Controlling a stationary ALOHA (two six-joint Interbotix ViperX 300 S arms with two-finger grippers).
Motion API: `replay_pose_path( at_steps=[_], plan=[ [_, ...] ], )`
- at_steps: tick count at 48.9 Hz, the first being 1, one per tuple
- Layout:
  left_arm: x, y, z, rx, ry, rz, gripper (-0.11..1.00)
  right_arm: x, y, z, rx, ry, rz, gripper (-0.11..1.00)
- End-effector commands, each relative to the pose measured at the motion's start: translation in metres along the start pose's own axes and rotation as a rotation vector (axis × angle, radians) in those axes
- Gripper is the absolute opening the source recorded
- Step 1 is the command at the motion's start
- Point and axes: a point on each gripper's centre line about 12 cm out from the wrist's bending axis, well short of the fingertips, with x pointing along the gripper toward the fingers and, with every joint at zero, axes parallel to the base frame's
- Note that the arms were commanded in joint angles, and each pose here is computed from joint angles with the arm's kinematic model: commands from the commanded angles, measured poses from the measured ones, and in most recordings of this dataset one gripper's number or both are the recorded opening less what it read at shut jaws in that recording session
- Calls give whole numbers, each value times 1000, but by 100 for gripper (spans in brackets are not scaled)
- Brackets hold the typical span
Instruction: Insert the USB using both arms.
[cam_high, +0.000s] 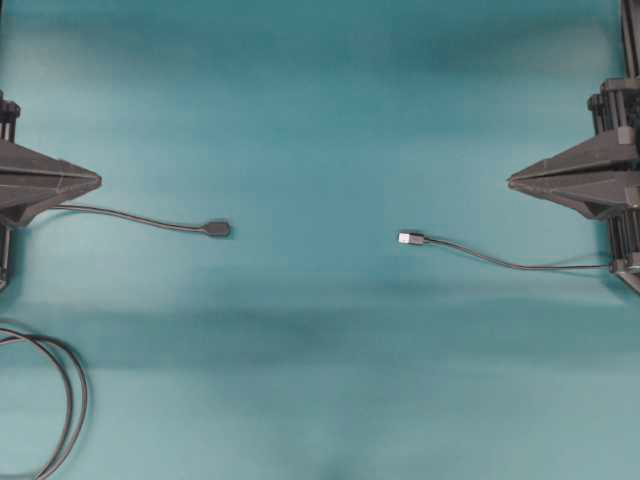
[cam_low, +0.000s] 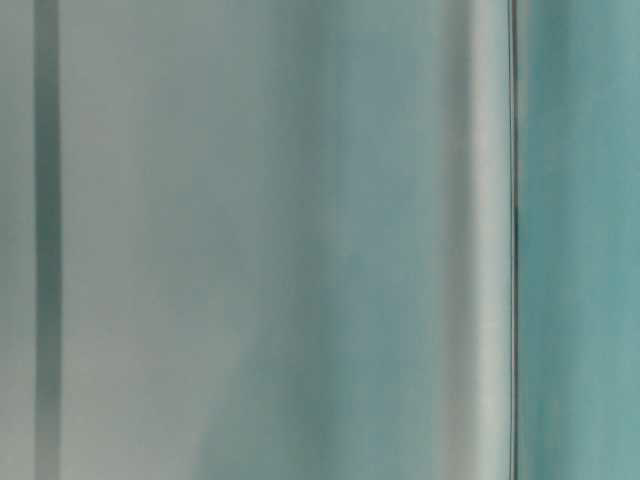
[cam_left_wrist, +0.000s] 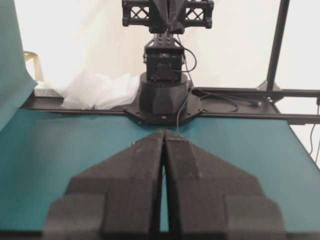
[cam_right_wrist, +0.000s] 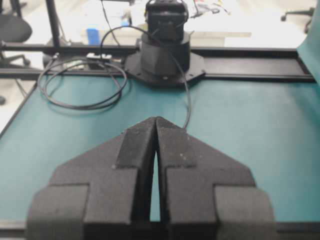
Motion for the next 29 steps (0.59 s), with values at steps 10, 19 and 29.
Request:
replay_pose_path(
  at_steps=[10,19,29],
  plan=[
    [5,-6,0,-50,42,-27,4,2,2,4,-19,9,10,-1],
    [16,-7,-9,-46,189,-29,4,4,1,6,-27,69,10,-1],
    [27,-8,-17,-51,275,-29,4,5,1,2,12,193,5,-1]
  ],
)
